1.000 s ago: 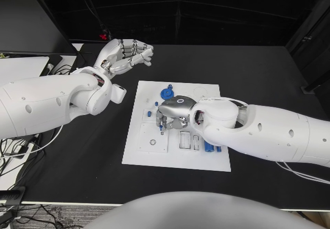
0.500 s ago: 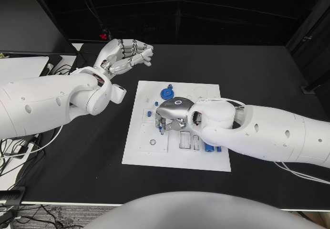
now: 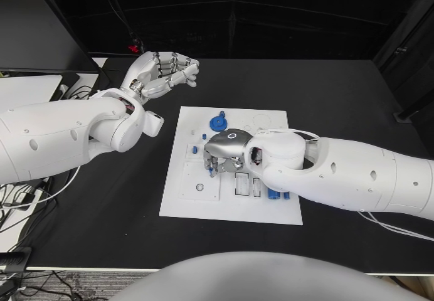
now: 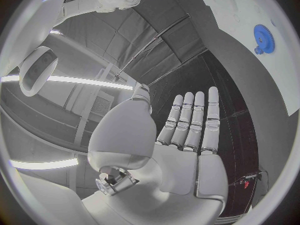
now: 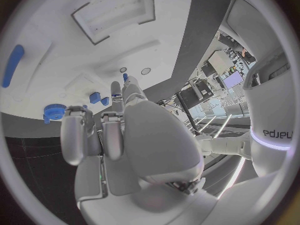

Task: Assemble the parts on the task board

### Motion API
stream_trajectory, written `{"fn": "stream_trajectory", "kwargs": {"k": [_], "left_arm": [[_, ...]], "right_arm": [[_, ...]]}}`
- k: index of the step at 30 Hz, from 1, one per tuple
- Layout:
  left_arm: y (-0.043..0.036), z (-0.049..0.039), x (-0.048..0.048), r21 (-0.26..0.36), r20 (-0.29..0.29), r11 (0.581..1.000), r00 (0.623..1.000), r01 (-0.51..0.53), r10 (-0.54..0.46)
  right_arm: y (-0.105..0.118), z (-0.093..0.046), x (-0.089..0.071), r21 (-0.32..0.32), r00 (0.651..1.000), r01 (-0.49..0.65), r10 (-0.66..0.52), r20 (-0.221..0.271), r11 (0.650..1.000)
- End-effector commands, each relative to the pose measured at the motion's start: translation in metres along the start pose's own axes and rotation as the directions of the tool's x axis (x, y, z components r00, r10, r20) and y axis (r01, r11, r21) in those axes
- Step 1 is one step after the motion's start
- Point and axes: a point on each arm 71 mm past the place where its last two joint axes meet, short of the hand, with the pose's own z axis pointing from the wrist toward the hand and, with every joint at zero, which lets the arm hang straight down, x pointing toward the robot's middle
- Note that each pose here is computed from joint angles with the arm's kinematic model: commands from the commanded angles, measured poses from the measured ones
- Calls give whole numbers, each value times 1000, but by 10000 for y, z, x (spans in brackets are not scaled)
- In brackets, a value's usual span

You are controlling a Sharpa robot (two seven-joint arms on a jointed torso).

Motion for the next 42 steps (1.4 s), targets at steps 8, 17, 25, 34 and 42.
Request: {"fn": "stream_trajectory", "kwargs": {"k": [8, 17, 25, 34, 42], "left_arm": [[-13, -6, -12, 8, -1, 1000, 1000, 5, -5], [-15, -7, -8, 9, -2, 1000, 1000, 6, -6], [-15, -10, -11, 9, -1, 1000, 1000, 5, -5], [-16, -11, -11, 8, -1, 1000, 1000, 6, -6], [-15, -12, -13, 7, 0, 1000, 1000, 5, -5]], "right_arm": [[-10, 5, 20, 14, 999, 19, -18, -37, 1000], [-2, 27, 20, 10, 999, 19, -19, -38, 1000], [-5, 45, 20, 7, 999, 18, -18, -32, 1000], [-11, 50, 16, 4, 1000, 15, -15, -13, 1000], [-1, 60, 31, 0, 1000, 16, -16, -23, 1000]]}}
